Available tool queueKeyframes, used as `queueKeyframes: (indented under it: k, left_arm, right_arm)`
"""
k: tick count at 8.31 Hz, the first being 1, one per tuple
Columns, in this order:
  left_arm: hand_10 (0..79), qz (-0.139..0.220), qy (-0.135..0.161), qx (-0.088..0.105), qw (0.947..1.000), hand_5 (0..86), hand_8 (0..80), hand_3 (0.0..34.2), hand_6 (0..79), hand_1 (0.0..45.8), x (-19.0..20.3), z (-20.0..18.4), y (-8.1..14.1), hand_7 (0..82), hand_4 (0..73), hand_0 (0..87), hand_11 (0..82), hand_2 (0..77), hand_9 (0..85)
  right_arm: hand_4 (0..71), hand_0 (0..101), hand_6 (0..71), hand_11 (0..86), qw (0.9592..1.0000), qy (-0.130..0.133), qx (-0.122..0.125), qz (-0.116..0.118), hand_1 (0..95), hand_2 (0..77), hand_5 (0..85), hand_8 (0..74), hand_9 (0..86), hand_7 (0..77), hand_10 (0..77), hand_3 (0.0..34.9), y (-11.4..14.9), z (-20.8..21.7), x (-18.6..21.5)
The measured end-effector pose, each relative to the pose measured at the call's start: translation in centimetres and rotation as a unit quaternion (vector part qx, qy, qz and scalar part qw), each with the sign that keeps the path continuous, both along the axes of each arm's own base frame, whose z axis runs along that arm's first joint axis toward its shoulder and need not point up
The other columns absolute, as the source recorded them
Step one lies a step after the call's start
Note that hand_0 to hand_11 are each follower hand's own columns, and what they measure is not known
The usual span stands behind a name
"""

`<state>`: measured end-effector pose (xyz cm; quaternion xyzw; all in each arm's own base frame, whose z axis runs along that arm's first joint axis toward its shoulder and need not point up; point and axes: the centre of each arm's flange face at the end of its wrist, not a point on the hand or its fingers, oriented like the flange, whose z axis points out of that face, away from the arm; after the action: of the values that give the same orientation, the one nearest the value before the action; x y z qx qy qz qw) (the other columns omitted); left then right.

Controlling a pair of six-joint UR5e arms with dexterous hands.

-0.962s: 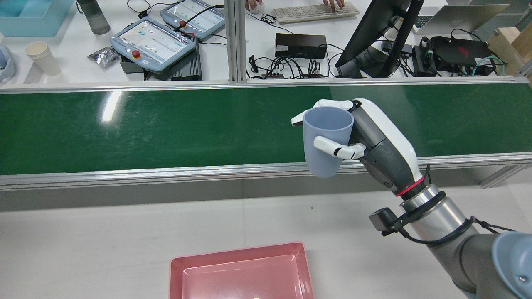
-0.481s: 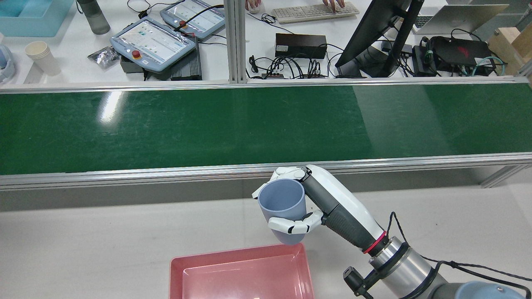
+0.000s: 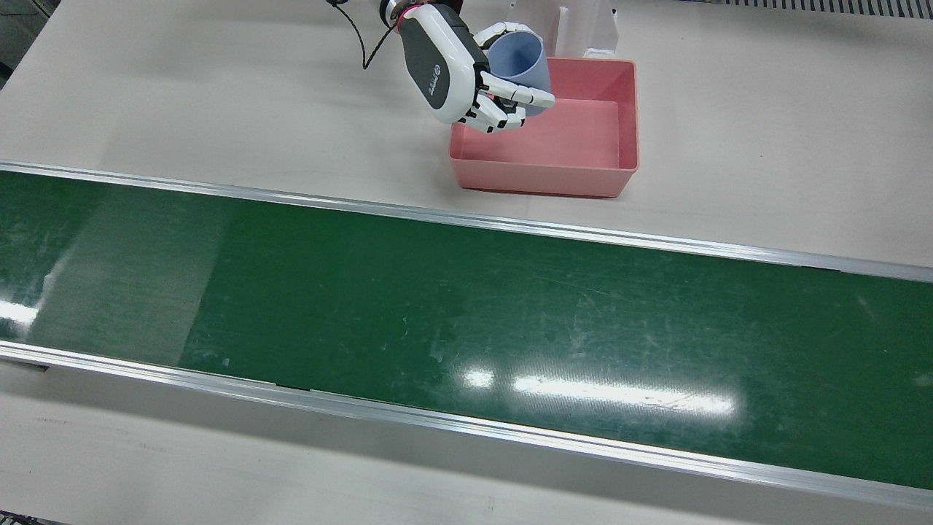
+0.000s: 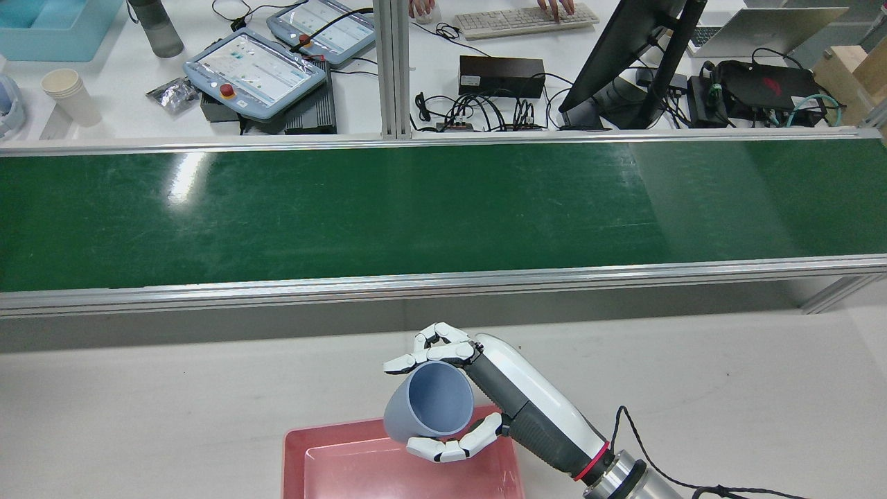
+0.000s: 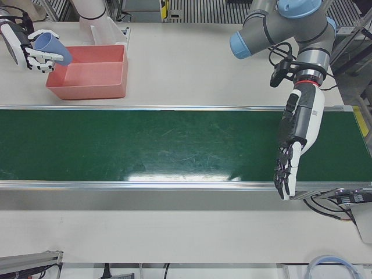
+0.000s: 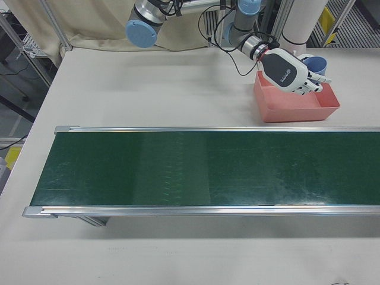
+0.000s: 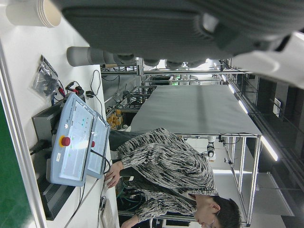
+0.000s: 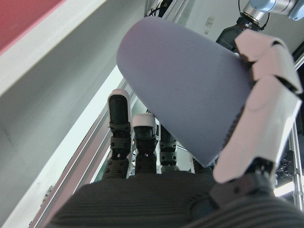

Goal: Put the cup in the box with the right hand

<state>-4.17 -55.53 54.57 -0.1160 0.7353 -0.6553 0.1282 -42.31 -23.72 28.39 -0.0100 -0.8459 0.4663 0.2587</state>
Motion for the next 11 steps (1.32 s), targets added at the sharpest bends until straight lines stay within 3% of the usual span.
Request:
queueKeyframes:
  k: [1,2,3,4,5,6,7,9,11]
  left_arm:
    - [0.0,0.0,0.0,0.0,1.0,0.0,0.0,0.0,0.0,0.5,0.0,0.0,0.0,0.5,1.1,0.0,0.0,1.1,0.0]
    - [0.0,0.0,0.0,0.0,1.0,0.0,0.0,0.0,0.0,0.5,0.0,0.0,0.0,0.5,1.1,0.0,0.0,1.1,0.0]
    - [0.0,0.0,0.0,0.0,1.0,0.0,0.0,0.0,0.0,0.5,0.0,0.0,0.0,0.5,1.1,0.0,0.0,1.1,0.0]
    - [0.0,0.0,0.0,0.0,1.0,0.5,0.0,0.0,0.0,0.5,0.0,0.1,0.0,0.5,1.1,0.0,0.0,1.1,0.0]
    - [0.0,0.0,0.0,0.0,1.0,0.5,0.0,0.0,0.0,0.5,0.0,0.1,0.0,0.5,1.1,0.0,0.0,1.1,0.0]
    - [0.0,0.0,0.0,0.0,1.0,0.0,0.0,0.0,0.0,0.5,0.0,0.1,0.0,0.5,1.1,0.0,0.0,1.1,0.0]
    - [0.0,0.0,0.0,0.0,1.0,0.0,0.0,0.0,0.0,0.5,0.0,0.1,0.0,0.5,1.1,0.0,0.0,1.1,0.0]
    - [0.0,0.0,0.0,0.0,1.0,0.0,0.0,0.0,0.0,0.5,0.0,0.0,0.0,0.5,1.1,0.0,0.0,1.1,0.0]
    - [0.0,-0.001,0.0,0.0,1.0,0.5,0.0,0.0,0.0,0.5,-0.1,0.0,0.0,0.5,1.1,0.0,0.0,1.1,0.0]
  right_arm:
    - [22.4,46,15.3,50.2,1.0,-0.006,0.002,-0.006,14.2,31.6,8.7,45.3,71.4,62.2,39.3,0.0,0.6,-0.7,-0.8]
    - [10.4,47,0.5,38.7,0.9999,-0.011,0.002,-0.013,27.8,18.5,3.8,33.3,56.7,48.5,26.2,0.0,1.2,-1.2,-1.4]
    - [0.0,49,0.5,25.1,0.9998,-0.013,0.002,-0.017,18.5,11.4,4.9,17.5,26.2,30.0,10.4,0.0,1.6,-1.5,-1.7]
    - [0.0,49,0.5,12.0,0.9996,-0.017,0.002,-0.021,7.6,3.3,4.9,0.5,14.2,9.3,1.1,0.0,1.8,-1.7,-1.8]
    - [0.0,49,0.5,1.1,0.9995,-0.021,0.002,-0.023,13.1,1.1,4.9,0.5,1.1,2.2,0.0,0.0,2.0,-1.9,-1.6]
    - [0.0,49,0.5,0.5,0.9994,-0.031,0.002,-0.017,10.4,1.1,4.9,2.7,4.9,2.2,0.0,0.0,1.4,-2.3,-0.4]
    - [0.0,49,0.5,0.5,0.999,-0.044,0.002,0.004,12.0,1.1,5.5,2.2,4.9,2.2,0.0,0.0,-0.5,-2.7,2.5]
    - [0.0,49,0.5,0.5,0.9963,-0.074,-0.01,0.042,12.0,0.5,4.9,3.8,7.1,1.1,0.0,0.0,-5.4,-1.4,8.5]
    - [0.0,49,0.5,0.5,0.9941,-0.079,-0.034,0.066,15.8,1.1,4.9,3.8,7.1,1.1,0.0,0.0,-10.9,2.5,14.6]
